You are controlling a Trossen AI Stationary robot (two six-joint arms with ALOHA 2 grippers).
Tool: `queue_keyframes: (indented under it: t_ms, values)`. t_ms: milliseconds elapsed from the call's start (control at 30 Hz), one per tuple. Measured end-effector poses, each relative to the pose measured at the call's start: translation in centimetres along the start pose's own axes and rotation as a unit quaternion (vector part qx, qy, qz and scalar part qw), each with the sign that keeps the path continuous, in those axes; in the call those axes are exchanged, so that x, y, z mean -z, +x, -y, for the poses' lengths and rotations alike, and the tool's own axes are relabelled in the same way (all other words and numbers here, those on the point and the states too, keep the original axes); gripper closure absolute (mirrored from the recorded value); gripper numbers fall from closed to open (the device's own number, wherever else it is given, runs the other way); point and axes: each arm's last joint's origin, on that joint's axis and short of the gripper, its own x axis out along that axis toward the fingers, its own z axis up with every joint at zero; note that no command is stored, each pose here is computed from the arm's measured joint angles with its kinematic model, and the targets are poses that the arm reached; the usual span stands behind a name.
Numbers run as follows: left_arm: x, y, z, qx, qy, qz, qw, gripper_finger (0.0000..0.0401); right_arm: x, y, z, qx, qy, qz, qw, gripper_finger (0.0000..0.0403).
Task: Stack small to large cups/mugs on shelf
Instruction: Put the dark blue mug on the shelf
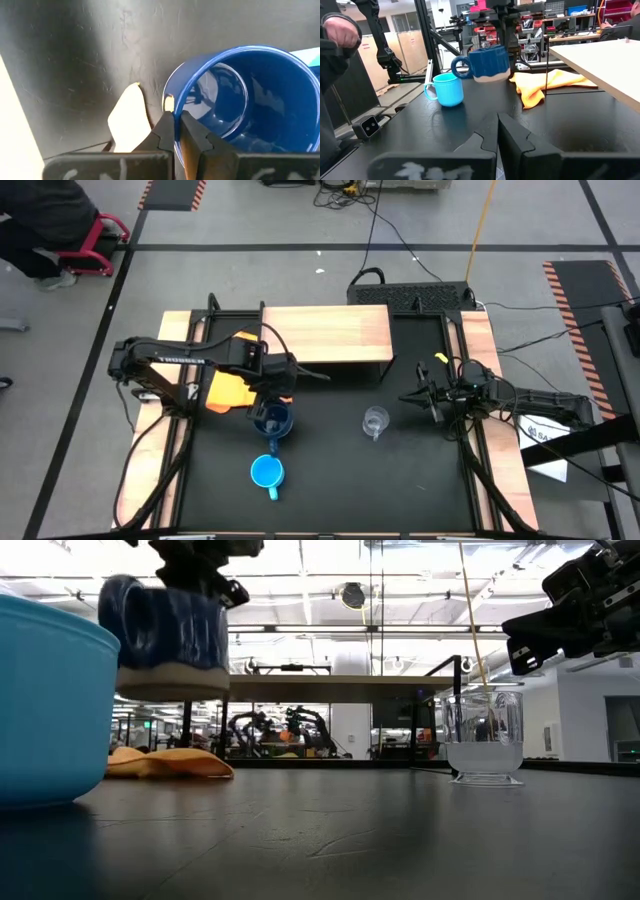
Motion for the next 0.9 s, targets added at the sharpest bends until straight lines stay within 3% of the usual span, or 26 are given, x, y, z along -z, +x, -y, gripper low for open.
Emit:
queue_keyframes:
  t_ms: [267,567,900]
  values:
    - [-0.5,-2.7,0.5,-0.015,0.03,0.06,0.998,0.0394,0.0,0.0,0.0,0.0,0.0,0.0,1.0,0.0403]
    - [1.9,-7.1,1.0,-0.049,0.01,0.125,0.991,0.0394,0.0,0.0,0.0,0.0,0.002,0.0,1.0,0.0403]
    - [4.7,-7.4,0.9,-0.075,-0.02,0.118,0.99,0.0394,0.0,0.0,0.0,0.0,0.013,0.0,1.0,0.0403]
